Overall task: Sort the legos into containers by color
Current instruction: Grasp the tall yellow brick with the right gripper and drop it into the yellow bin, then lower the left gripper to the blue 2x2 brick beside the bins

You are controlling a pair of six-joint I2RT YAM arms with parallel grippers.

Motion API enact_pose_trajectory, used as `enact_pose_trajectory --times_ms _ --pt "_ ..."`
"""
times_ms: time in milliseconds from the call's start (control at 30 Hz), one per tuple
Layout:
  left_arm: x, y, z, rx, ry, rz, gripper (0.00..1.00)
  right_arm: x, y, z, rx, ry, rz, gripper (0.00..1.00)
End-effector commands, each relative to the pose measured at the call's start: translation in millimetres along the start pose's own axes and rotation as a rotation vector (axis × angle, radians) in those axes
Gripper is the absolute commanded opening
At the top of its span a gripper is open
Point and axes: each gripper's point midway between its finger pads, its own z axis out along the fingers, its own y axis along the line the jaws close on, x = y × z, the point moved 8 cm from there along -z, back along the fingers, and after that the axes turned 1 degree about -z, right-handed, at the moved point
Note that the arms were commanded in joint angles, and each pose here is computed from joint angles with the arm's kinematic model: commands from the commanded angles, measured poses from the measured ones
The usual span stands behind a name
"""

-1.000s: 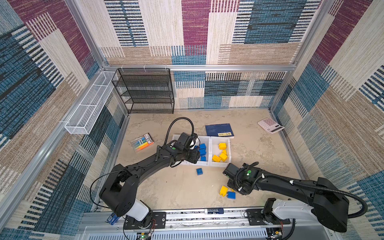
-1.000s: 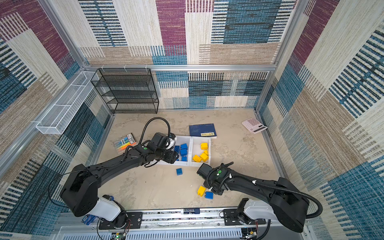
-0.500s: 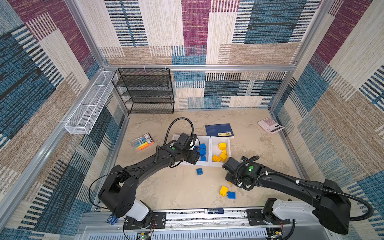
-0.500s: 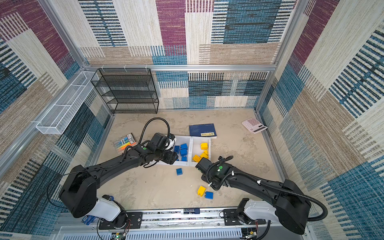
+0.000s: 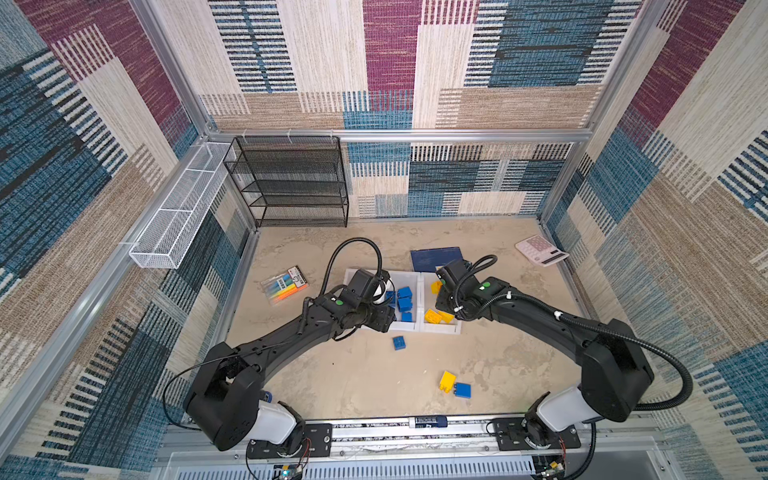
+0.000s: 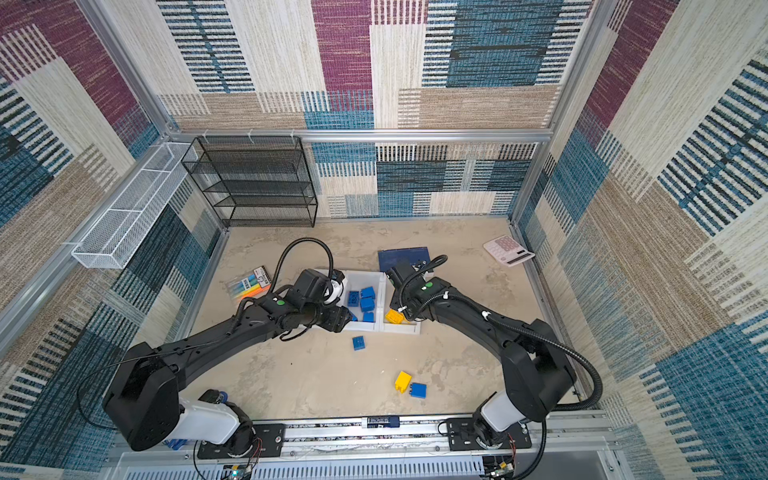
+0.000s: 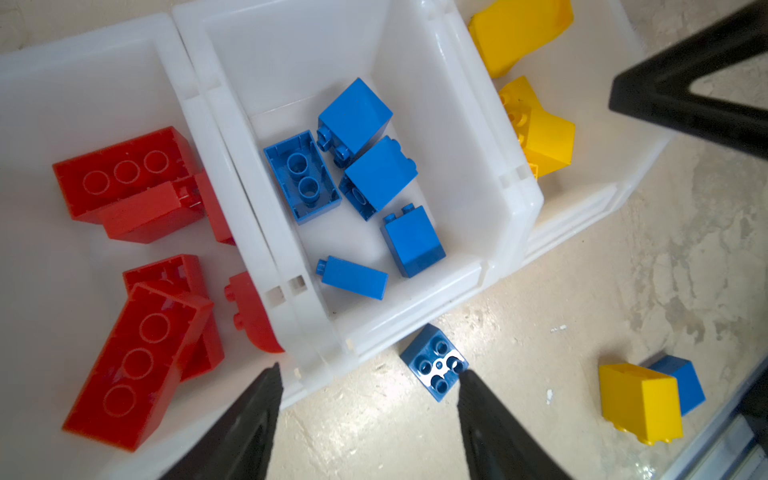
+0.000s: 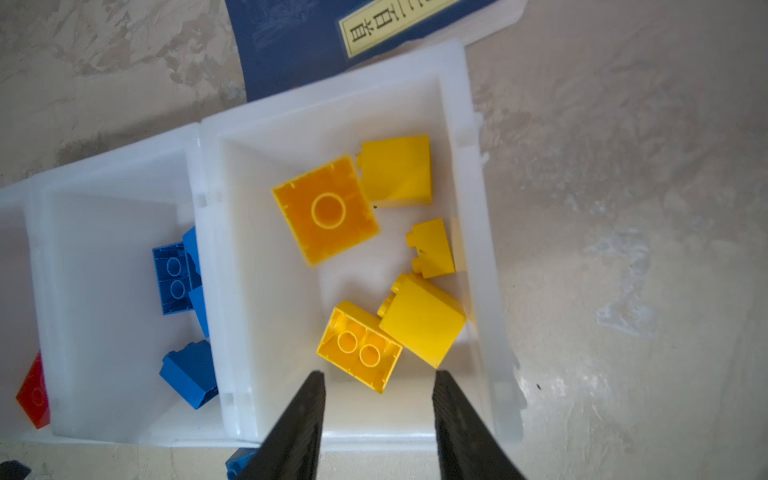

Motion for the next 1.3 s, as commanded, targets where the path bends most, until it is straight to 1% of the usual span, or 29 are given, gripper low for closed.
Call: enact_pose_trajectory --times_ms 0,67,333,700,967,1100,1267 --pt "4 2 -2 -0.013 0.009 -0.042 0.7 -10 12 4 -0.051 -0.017 -0.074 0.61" --pt "6 2 -3 -0.011 0.012 -0.045 0.7 -10 14 5 -0.053 -0.015 -0.08 0.64" --pt "8 3 -1 -0.01 0.011 -0.049 0.7 -15 13 -2 -0.069 -0.032 -0.07 0.65" --pt "16 2 2 0.006 0.043 -0.073 0.7 -16 10 -9 -0.083 -0.04 -0.069 0.65" --pt "30 -3 5 0.024 0.091 -0.112 0.71 -11 6 -11 -0.1 -0.028 -0.069 0.65" --pt "39 -11 8 0.031 0.122 -0.107 0.72 -9 2 -15 -0.104 -0.033 -0.066 0.66" --pt "50 -25 20 0.053 0.178 -0.105 0.73 -4 -4 -23 -0.115 -0.041 -0.054 0.67"
